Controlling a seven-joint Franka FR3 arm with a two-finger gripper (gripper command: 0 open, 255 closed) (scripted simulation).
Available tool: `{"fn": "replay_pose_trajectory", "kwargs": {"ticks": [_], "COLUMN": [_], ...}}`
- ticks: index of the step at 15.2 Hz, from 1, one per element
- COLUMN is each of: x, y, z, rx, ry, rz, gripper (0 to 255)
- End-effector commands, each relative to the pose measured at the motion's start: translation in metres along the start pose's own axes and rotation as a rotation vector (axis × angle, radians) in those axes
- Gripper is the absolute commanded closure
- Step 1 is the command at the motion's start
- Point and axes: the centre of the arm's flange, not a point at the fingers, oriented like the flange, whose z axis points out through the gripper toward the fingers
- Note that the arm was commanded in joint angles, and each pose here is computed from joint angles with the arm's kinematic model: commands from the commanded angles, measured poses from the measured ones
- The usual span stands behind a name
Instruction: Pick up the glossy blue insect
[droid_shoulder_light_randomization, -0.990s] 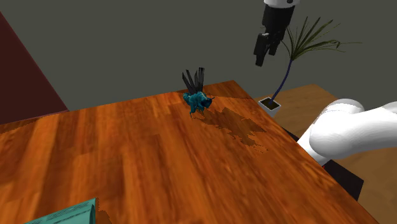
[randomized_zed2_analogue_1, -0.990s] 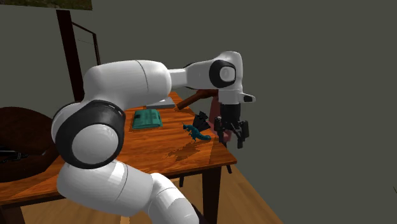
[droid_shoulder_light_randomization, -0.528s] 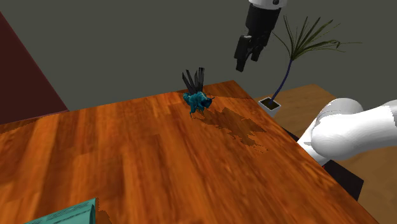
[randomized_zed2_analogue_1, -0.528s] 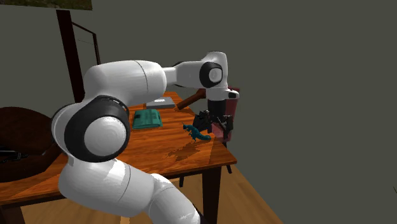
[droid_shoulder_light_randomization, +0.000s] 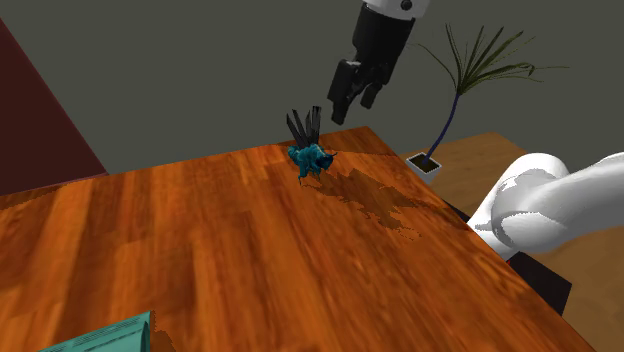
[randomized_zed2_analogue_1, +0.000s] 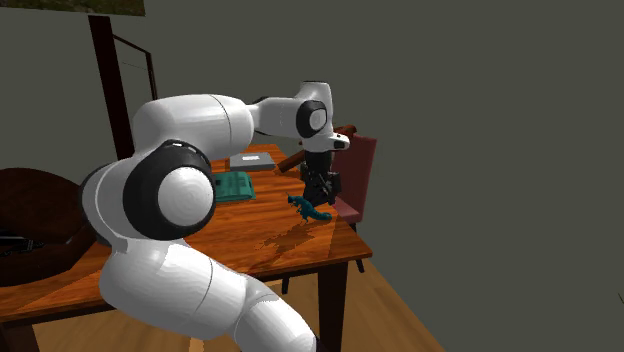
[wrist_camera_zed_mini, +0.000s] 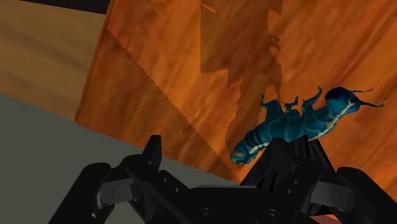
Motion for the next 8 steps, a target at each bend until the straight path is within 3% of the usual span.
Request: {"fn": "replay_pose_trajectory", "kwargs": {"ticks": [1,6,8], "x": [0.002,0.005,0.003], "y": [-0.021,-0.075,-0.075], "z": [-0.003,-0.010,0.000], "rx": [0.025,0.081,0.081], "ry": [0.027,0.089,0.089], "rz": [-0.003,-0.011,-0.011], "gripper": [0,0,0]}}
